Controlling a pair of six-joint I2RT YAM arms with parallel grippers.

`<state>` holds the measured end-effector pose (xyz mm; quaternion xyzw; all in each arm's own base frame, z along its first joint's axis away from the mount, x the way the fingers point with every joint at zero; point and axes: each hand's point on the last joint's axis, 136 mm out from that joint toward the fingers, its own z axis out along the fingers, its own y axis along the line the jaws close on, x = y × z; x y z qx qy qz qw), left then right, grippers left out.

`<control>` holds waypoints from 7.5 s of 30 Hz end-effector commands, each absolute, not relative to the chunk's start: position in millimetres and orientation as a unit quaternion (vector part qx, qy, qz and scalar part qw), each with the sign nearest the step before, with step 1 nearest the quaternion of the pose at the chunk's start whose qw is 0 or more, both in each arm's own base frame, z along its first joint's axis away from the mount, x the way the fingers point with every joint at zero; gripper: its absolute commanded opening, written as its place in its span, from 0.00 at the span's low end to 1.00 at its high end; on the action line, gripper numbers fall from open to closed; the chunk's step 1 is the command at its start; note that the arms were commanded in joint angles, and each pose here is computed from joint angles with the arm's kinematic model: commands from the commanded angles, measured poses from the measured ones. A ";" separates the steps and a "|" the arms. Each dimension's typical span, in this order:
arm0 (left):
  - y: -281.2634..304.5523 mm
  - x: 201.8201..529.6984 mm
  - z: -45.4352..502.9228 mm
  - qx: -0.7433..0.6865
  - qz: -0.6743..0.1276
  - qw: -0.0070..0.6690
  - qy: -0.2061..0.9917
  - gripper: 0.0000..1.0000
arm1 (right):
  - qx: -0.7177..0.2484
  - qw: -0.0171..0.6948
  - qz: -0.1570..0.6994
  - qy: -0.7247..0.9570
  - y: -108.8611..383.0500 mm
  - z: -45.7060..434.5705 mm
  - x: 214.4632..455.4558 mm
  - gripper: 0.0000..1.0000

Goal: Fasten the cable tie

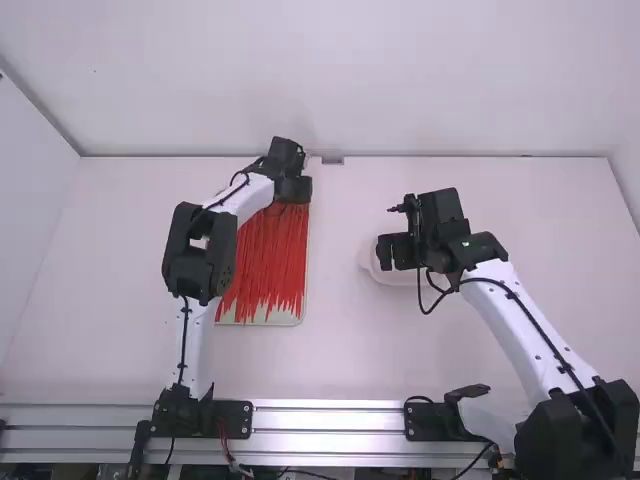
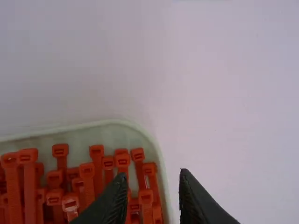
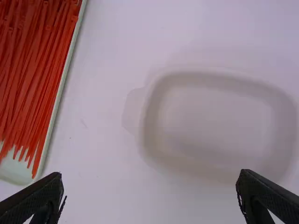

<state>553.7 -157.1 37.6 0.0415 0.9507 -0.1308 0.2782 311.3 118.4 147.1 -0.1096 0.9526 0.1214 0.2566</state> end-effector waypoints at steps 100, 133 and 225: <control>-142.8 552.0 23.9 -0.007 -0.049 0.308 0.950 0.02 | -0.115 0.267 0.125 0.948 121.3 161.7 310.8 0.98; -95.6 383.7 237.6 -0.019 -0.082 0.525 0.847 0.02 | -0.145 0.324 0.149 0.923 149.3 181.4 326.6 0.98; -155.3 372.0 390.2 0.085 -0.339 0.651 0.674 0.39 | -0.271 0.493 0.361 0.744 245.4 302.7 335.8 0.00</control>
